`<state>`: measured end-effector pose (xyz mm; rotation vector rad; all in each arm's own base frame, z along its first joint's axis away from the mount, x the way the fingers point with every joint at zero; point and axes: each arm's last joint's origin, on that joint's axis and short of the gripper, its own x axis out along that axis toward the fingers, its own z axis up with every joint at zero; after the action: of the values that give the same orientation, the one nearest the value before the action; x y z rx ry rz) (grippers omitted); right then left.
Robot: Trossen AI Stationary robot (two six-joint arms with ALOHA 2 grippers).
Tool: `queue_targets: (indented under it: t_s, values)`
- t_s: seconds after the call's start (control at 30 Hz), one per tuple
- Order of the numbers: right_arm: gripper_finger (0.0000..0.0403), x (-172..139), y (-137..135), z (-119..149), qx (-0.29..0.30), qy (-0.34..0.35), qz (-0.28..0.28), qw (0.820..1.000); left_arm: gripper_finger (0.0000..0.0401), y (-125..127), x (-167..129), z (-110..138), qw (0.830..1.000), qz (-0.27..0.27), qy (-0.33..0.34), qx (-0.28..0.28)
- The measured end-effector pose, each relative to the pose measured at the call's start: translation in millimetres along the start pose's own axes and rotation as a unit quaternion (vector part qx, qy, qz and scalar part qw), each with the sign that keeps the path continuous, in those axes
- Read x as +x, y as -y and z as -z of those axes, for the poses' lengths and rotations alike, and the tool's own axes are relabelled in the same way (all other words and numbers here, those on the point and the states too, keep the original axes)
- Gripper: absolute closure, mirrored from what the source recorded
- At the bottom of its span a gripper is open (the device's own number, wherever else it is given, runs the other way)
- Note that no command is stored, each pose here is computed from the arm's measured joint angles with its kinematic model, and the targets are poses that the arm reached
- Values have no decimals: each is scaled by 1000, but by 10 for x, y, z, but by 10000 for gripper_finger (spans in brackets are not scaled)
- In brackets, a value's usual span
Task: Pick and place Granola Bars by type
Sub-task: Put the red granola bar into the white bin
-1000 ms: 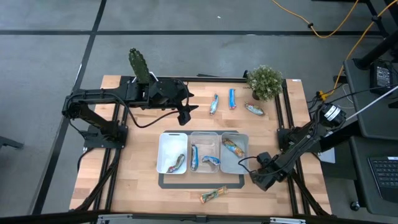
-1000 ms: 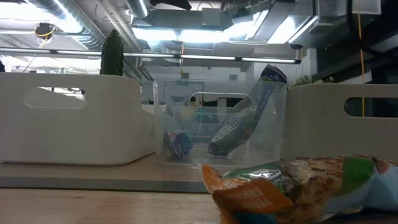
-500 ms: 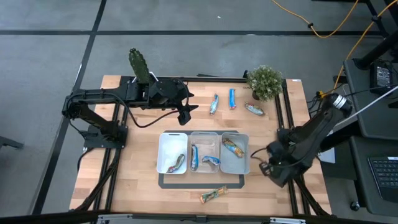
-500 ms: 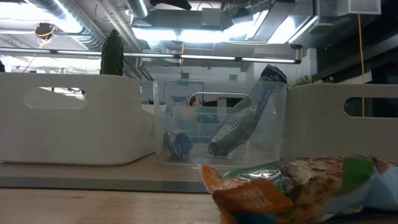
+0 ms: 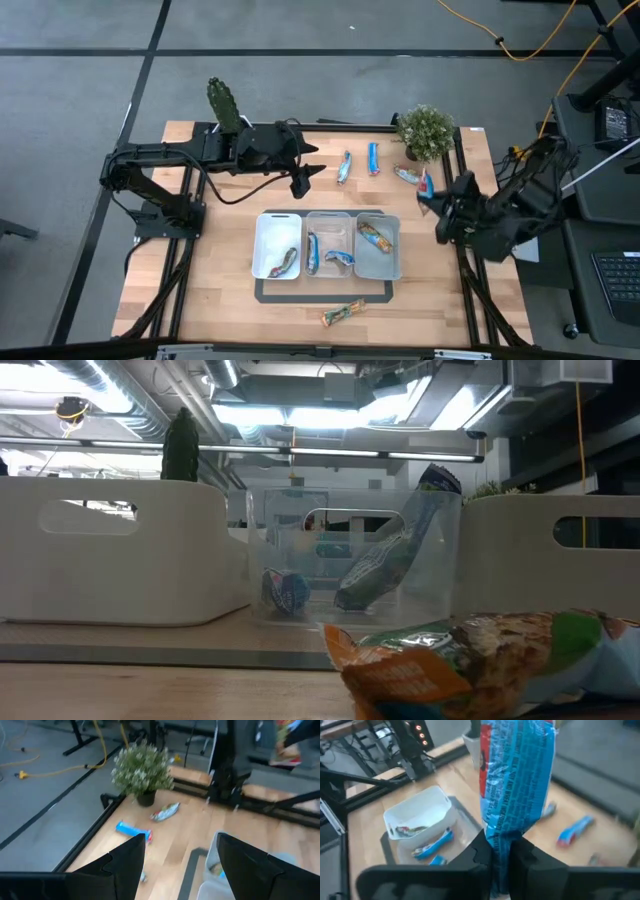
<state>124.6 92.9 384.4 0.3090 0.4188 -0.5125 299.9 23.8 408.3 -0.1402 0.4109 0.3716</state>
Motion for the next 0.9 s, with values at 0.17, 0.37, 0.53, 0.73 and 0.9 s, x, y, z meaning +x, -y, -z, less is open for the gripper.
queue_targets:
  t_s: [0.17, 0.37, 0.53, 0.73, 0.9]
  values:
    - [381, 9, 89, -143, -55, 36, -13, 998, 164, 43, -8, -110, 997, 49, 50, -15]
    - [359, 77, 168, -314, -103, 57, -20, 993, 164, 81, -35, -242, 989, 93, 115, -6]
    - [379, 212, 158, -493, -151, 58, -64, 985, 164, 130, -21, -348, 976, 138, 171, -3]
    - [372, 408, 112, -766, -187, 117, -120, 968, 151, 242, 228, -372, 959, 196, 206, -20]
    - [359, 655, 84, -879, -205, 123, -168, 956, 134, 242, 428, -354, 966, 122, 221, -46]
